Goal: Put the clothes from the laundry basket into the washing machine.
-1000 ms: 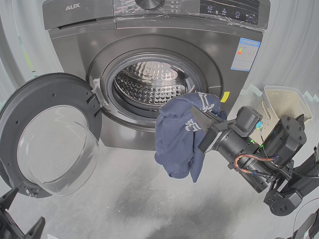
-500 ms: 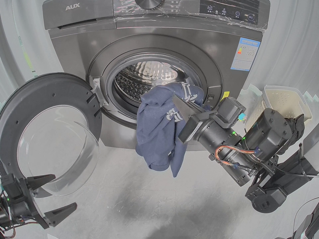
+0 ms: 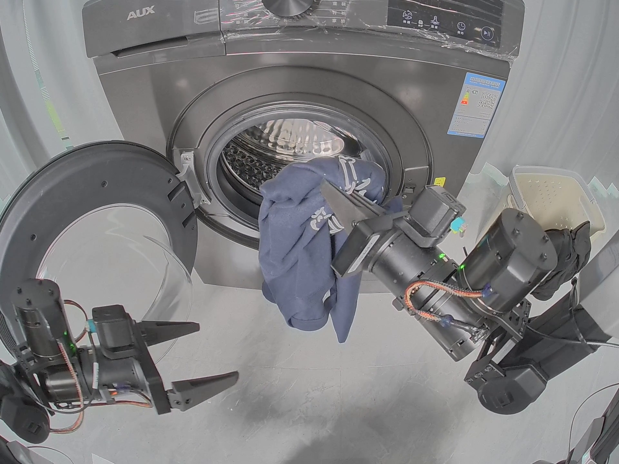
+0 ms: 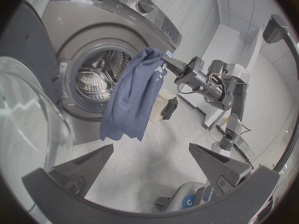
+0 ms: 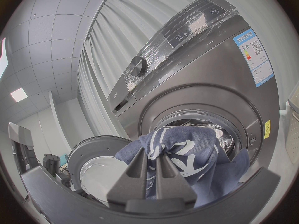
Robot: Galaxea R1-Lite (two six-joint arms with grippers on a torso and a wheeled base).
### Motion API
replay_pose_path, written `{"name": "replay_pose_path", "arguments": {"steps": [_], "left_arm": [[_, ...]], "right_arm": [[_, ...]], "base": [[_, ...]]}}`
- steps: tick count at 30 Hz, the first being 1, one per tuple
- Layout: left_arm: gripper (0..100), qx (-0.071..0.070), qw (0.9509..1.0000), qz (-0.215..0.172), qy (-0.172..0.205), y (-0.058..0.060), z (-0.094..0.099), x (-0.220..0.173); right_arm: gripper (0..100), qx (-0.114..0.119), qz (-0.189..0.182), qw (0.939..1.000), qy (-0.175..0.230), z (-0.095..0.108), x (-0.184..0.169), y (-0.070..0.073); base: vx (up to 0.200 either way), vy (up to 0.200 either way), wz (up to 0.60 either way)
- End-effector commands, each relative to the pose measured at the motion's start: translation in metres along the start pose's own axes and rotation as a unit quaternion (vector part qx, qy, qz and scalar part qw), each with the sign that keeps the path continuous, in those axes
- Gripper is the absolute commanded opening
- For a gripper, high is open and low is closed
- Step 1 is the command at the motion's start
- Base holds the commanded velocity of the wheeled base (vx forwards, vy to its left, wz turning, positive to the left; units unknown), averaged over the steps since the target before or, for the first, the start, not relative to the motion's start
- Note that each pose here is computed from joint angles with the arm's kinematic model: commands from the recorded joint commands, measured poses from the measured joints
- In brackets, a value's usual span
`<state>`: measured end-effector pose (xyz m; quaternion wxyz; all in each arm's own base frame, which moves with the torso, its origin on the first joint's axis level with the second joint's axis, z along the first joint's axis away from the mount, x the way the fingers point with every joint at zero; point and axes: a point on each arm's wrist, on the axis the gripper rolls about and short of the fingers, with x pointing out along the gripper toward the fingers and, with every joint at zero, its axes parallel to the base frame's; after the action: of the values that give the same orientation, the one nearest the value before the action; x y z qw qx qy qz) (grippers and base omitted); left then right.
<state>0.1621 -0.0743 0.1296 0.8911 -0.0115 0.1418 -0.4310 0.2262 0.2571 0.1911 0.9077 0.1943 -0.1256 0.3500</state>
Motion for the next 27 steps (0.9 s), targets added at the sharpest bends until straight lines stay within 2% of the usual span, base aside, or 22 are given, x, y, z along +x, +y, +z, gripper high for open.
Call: {"name": "replay_pose_path", "arguments": {"steps": [1, 5, 10, 12, 16, 24, 27], "left_arm": [[100, -0.029, 0.9974, -0.032, 0.057, 0.008, -0.023, 0.041], [100, -0.038, 0.9967, -0.032, 0.064, 0.016, -0.027, 0.057], [100, -0.081, 0.9943, -0.035, 0.060, 0.021, -0.023, 0.074], [100, -0.090, 0.9936, -0.033, 0.060, 0.024, -0.022, 0.079], [100, -0.094, 0.9930, -0.031, 0.065, 0.031, -0.027, 0.090], [100, -0.089, 0.9940, -0.031, 0.055, 0.039, -0.032, 0.109], [100, -0.090, 0.9942, -0.025, 0.054, 0.046, -0.036, 0.118]], "right_arm": [[0, 0.001, 0.006, 1.0000, -0.001, 0.000, 0.000, 0.005], [0, 0.002, 0.006, 1.0000, -0.002, 0.000, 0.000, 0.006], [0, 0.002, 0.007, 1.0000, -0.003, 0.000, 0.000, 0.008], [0, 0.003, 0.009, 1.0000, -0.001, 0.000, -0.001, 0.010], [0, 0.005, 0.011, 0.9999, -0.001, 0.000, -0.002, 0.012], [0, 0.005, 0.011, 0.9999, -0.001, 0.000, -0.003, 0.012], [0, 0.007, 0.014, 0.9999, -0.006, 0.000, -0.003, 0.013]], "base": [[0.000, 0.000, 0.00], [0.000, 0.000, 0.00], [0.000, 0.000, 0.00], [0.000, 0.000, 0.00], [0.000, 0.000, 0.00], [0.000, 0.000, 0.00], [0.000, 0.000, 0.00]]}}
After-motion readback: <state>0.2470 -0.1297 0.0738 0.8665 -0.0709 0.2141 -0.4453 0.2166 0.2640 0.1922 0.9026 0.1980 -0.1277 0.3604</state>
